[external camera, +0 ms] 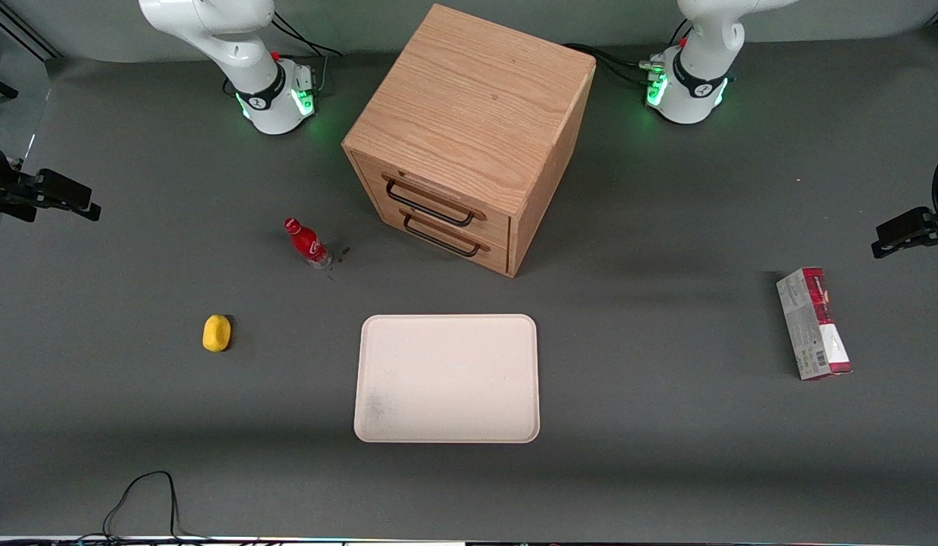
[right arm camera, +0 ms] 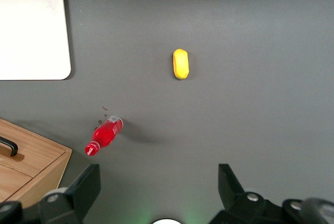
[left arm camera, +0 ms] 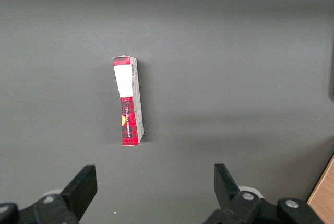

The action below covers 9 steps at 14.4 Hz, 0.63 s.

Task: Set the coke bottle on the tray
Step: 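Move the right gripper out from rest toward the red Coca-Cola bottle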

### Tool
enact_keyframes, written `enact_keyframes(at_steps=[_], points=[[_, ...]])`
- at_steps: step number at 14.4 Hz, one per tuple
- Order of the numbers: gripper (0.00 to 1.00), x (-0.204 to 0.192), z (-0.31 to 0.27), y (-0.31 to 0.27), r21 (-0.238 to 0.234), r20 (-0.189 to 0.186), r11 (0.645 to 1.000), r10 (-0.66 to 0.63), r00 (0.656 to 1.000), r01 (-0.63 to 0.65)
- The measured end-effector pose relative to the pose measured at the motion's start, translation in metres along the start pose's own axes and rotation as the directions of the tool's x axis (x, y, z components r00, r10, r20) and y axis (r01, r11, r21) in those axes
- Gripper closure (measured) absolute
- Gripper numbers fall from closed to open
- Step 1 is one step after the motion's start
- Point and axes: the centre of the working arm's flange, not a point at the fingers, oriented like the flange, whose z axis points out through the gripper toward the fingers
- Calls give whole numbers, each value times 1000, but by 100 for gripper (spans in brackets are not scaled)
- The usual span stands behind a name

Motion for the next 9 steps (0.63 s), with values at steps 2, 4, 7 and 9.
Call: enact_keyframes(at_steps=[2, 4, 7, 9], points=[[0, 0, 0, 0, 0, 0, 1000, 0, 1000, 0], [0, 0, 0, 0, 0, 1, 1000, 0, 1000, 0], [0, 1, 2, 0, -1, 6, 1000, -2, 1000, 2], [0, -1, 3, -2, -1, 8, 1000, -5, 1000, 5]])
